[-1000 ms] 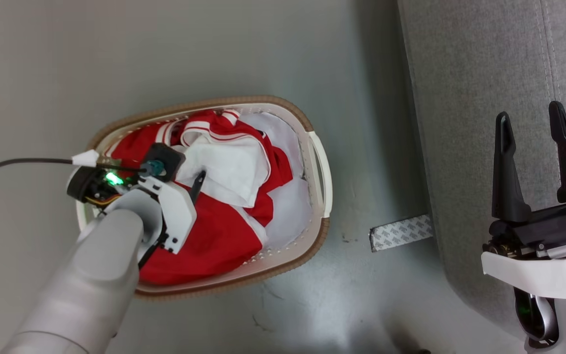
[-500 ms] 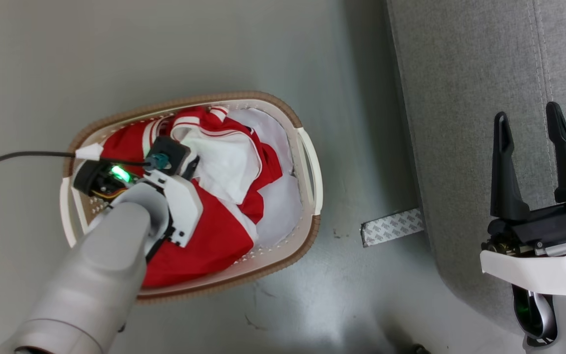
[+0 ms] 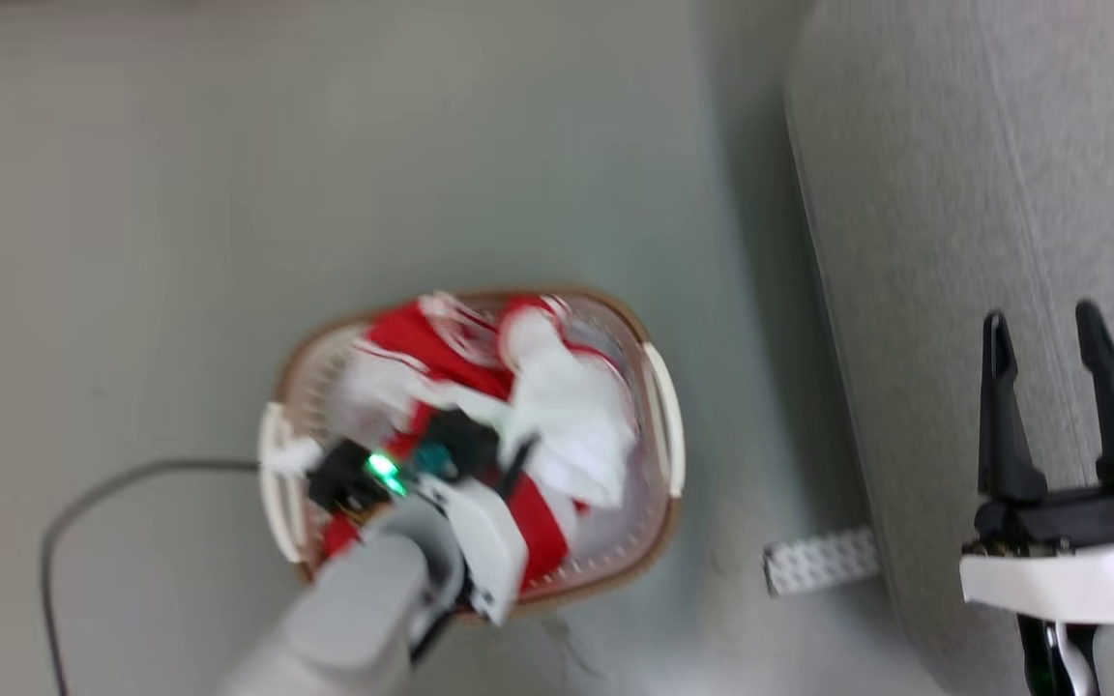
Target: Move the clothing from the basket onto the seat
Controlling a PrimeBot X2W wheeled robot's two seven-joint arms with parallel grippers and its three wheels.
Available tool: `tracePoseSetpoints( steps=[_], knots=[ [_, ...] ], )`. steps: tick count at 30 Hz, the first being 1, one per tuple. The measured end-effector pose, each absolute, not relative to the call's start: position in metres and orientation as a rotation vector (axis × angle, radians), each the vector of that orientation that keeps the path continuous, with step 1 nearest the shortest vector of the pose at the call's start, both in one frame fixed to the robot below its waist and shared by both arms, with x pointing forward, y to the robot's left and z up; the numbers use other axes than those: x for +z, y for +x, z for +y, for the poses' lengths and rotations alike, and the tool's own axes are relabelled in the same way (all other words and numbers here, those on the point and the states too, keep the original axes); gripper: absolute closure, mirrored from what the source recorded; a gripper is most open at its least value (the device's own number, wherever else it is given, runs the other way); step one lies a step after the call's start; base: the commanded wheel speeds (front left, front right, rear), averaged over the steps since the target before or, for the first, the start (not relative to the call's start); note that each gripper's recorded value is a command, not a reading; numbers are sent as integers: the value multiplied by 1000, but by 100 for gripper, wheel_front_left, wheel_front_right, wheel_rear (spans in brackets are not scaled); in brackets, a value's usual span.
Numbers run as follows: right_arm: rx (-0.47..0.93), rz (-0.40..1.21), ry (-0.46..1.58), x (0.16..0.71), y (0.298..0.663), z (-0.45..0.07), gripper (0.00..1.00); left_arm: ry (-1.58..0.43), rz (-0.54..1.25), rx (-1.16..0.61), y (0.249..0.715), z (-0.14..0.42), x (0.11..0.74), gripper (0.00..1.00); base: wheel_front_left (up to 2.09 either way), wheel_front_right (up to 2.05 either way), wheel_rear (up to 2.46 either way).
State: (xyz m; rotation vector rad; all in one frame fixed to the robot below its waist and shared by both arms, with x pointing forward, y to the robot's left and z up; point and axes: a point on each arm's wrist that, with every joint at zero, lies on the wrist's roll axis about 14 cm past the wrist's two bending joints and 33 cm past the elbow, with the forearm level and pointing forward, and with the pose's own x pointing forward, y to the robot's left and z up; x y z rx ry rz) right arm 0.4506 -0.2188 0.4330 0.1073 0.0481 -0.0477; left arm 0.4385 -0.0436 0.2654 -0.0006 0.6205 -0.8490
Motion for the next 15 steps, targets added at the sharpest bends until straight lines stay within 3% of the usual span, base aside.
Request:
tracePoseSetpoints(
  steps=[15],
  knots=[
    [29,-49,168,487,399,-191,0,-54,306,-804,405,-27,421,100,0,0,0]
  ],
)
